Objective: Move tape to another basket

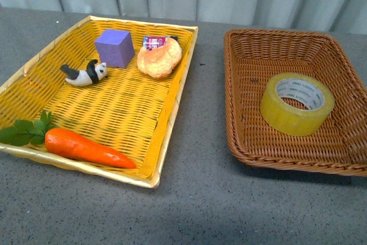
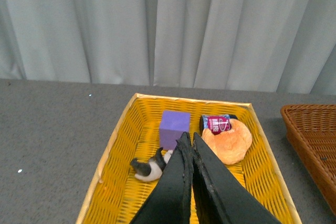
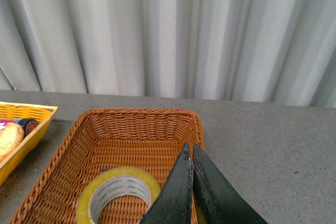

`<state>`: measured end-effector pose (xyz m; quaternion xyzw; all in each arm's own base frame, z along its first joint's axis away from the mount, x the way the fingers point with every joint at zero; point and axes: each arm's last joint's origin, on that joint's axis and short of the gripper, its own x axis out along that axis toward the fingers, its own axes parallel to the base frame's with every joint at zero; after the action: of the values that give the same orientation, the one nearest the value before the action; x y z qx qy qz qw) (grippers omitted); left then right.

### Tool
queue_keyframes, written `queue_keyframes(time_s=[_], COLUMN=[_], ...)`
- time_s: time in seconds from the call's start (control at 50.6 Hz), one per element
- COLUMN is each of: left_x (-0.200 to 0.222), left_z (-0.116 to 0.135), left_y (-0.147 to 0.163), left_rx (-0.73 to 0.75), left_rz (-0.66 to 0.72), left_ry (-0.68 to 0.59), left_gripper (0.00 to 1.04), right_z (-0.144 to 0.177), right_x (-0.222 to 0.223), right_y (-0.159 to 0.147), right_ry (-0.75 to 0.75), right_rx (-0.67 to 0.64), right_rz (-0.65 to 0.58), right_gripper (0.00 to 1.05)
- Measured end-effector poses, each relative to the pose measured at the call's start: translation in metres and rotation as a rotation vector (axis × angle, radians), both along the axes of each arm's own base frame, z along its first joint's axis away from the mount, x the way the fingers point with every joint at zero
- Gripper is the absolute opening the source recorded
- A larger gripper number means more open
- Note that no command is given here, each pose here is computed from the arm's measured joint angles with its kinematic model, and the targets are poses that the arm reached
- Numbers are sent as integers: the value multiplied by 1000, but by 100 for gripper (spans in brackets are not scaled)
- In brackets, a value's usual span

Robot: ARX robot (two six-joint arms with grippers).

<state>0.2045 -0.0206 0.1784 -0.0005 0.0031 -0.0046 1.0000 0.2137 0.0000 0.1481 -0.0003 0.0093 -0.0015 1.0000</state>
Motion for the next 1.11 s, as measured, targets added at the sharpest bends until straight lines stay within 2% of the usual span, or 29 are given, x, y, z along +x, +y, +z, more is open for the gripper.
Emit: queue_keyframes(time_s=[0.375,1.106], left_x=[-38,-80], left_z=[-17,-7], left_y=[20,20], left_rx=[-1,-1], left_rz=[8,6], left_ry=[12,-24], left_gripper=[4,4], right_z=[13,19], right_x=[-41,-87], right_y=[0,0], right_ry=[-3,-22], right_rx=[0,0], right_rz=[2,2], right_gripper=[1,1])
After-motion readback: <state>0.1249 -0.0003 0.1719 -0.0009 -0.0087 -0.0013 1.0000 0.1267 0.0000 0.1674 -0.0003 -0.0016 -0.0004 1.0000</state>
